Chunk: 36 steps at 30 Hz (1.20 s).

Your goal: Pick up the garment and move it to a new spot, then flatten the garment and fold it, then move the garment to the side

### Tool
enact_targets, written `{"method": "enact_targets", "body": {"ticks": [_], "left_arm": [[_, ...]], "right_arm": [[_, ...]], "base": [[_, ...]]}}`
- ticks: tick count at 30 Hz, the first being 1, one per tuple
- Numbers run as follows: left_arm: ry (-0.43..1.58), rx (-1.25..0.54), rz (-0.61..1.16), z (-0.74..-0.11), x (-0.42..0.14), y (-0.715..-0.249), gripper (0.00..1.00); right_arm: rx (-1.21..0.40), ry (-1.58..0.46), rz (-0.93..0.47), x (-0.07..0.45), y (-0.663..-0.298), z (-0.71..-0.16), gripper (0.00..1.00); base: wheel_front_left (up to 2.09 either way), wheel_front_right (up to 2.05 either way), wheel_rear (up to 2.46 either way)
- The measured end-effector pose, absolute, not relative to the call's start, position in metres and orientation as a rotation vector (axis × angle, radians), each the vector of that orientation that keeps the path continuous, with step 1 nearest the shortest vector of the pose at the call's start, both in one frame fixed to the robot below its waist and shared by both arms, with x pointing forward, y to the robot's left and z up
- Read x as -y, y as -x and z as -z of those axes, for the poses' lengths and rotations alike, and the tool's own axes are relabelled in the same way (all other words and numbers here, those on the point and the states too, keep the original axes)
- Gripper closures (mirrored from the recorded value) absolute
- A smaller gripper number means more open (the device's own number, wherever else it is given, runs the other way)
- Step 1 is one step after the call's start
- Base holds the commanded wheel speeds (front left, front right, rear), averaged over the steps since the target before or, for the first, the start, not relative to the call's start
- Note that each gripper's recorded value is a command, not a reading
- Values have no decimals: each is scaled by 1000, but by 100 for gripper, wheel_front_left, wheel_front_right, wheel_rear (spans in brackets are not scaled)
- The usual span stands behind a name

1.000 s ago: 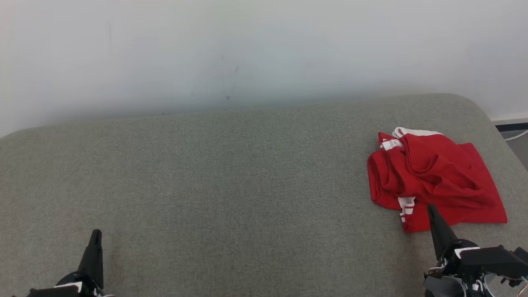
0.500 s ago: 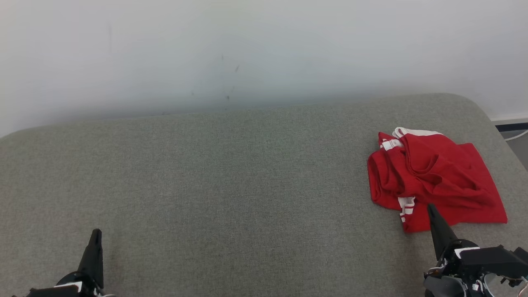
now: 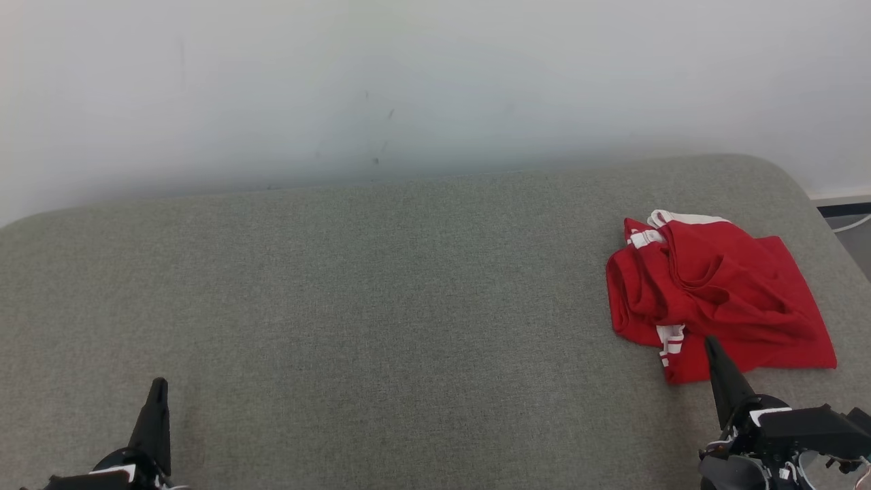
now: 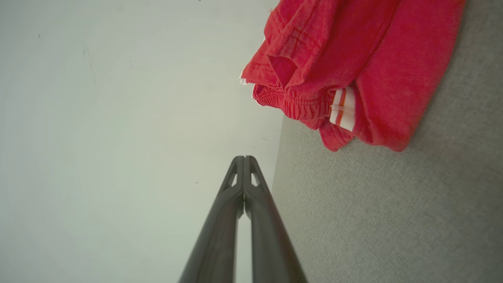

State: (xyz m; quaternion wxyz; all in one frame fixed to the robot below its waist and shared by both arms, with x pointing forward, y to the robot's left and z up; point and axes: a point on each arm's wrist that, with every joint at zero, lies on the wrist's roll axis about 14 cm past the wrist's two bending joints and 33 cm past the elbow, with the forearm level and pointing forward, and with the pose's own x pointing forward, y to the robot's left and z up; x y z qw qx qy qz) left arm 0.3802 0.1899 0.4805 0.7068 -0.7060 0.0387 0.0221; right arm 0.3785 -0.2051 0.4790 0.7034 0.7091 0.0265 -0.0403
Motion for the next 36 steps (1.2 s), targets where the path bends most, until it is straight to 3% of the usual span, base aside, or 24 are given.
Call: {"method": "enact_targets", "body": {"ticks": [36], "left_arm": [[1569, -87, -50, -480, -190, -380, 100]], "right_arm": [[-56, -1577, 87, 205, -379, -479, 100]], "base": [[0, 0, 0]]}}
